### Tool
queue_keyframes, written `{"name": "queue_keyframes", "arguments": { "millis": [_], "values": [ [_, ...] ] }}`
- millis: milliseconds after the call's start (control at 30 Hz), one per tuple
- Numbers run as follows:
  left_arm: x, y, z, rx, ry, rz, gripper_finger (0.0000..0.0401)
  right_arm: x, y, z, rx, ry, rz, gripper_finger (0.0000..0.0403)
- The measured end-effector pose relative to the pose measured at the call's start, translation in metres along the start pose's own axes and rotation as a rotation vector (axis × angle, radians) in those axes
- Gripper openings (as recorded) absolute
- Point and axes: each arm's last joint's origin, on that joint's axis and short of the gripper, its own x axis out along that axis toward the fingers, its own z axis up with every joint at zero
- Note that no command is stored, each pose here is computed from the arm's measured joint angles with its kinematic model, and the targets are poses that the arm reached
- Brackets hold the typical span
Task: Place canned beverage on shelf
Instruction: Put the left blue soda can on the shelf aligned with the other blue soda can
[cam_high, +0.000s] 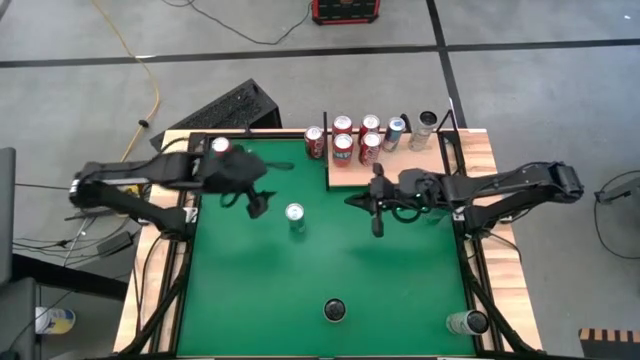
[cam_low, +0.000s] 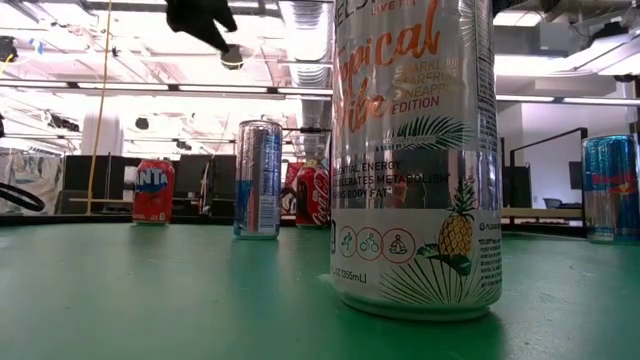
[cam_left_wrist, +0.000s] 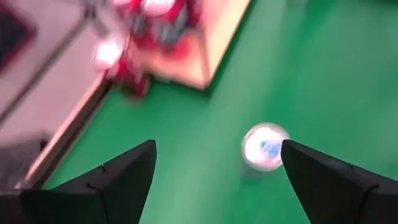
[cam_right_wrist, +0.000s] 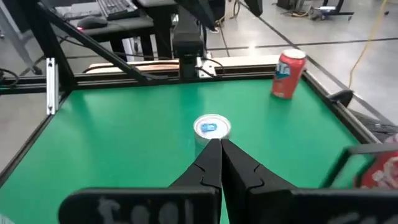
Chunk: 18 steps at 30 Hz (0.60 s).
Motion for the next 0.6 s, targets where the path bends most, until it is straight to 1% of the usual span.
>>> {"name": "queue_keyframes", "arguments": {
  "millis": [100, 167, 267, 400, 467, 533, 600],
  "values": [
    [-0.008, -0.006, -0.025, 0.044, -0.183, -0.093, 0.0330, 0.013, 0.003, 0.004, -0.001, 0.008, 0.004, 0.0025],
    [-0.013, -0.007, -0.041, 0.043, -0.314, -0.151, 0.0330, 0.023, 0.004, 0.008, -0.002, 0.017, 0.004, 0.0025],
    [-0.017, -0.002, -0.071, 0.039, -0.453, -0.208, 0.0330, 0.037, 0.006, 0.016, -0.008, 0.023, 0.003, 0.0027],
    [-0.012, 0.005, -0.110, 0.025, -0.598, -0.281, 0.0330, 0.057, 0.008, 0.022, -0.021, 0.030, 0.004, 0.0029],
    [-0.007, 0.008, -0.127, 0.020, -0.644, -0.315, 0.0330, 0.068, 0.010, 0.020, -0.037, 0.049, 0.004, 0.0029],
    [-0.004, 0.012, -0.143, 0.011, -0.674, -0.339, 0.0330, 0.078, 0.010, 0.018, -0.038, 0.066, 0.002, 0.0029],
    [0.001, 0.014, -0.157, -0.004, -0.675, -0.347, 0.0330, 0.090, 0.011, 0.014, -0.037, 0.084, 0.000, 0.0033]
  ]
}}
